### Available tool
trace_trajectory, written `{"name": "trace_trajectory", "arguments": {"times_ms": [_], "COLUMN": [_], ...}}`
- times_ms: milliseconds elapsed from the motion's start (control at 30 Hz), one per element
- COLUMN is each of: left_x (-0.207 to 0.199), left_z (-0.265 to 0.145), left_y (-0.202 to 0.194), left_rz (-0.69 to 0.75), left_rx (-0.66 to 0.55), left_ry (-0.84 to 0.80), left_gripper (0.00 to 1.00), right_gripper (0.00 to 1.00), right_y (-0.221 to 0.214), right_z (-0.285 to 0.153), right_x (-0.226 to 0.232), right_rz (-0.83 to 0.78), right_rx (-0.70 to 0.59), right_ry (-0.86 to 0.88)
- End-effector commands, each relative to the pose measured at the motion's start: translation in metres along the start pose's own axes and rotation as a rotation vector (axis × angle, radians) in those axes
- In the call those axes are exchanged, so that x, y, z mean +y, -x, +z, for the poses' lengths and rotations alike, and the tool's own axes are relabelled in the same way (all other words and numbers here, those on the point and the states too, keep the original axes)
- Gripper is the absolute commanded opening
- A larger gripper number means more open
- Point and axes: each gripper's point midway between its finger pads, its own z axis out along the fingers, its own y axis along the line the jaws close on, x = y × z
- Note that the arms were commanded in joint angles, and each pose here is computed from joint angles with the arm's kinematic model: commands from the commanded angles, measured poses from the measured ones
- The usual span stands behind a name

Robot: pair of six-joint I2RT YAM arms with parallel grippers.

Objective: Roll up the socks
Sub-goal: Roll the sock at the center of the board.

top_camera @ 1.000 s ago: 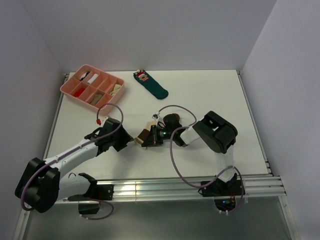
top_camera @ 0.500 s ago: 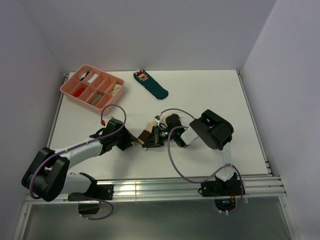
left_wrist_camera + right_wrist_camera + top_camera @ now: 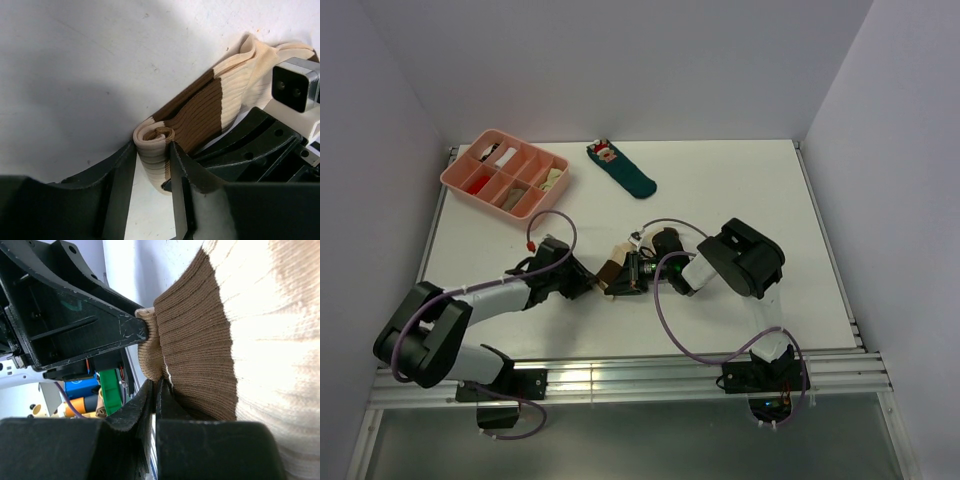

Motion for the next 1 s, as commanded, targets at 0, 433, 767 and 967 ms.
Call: {"name": "trace_trajectory", "arguments": {"times_ms": [0,433,767,967], "left_x": [0.053,0.041,0.029,0.023], "left_z": [0.007,-0.005,-0.004,-0.002], "left_y": [-0.019,0.009,0.002,0.007], "left_rz": [0.006,0.109,0.222,0.258], "left_rx": [0.058,0.045,0.101,0.108], "left_ry": [0.179,0.501,0.705,0.742], "left_gripper": [0.39,0.01,0.01,0.01], "right_gripper": [0.00,0.27,0.50,0.53], "right_y": [-0.012,0.014,0.036,0.038], "right_z": [-0.001,-0.017,-0.043,-0.041], "right_x": [-0.031,-0.008,0.024,0.039], "right_rz": [0.075,-0.175,-0.612,-0.876], "right_rx": [0.027,-0.067,-0.290,-0.400], "right_ry": [-0.089,-0.212,-0.487,-0.672]}}
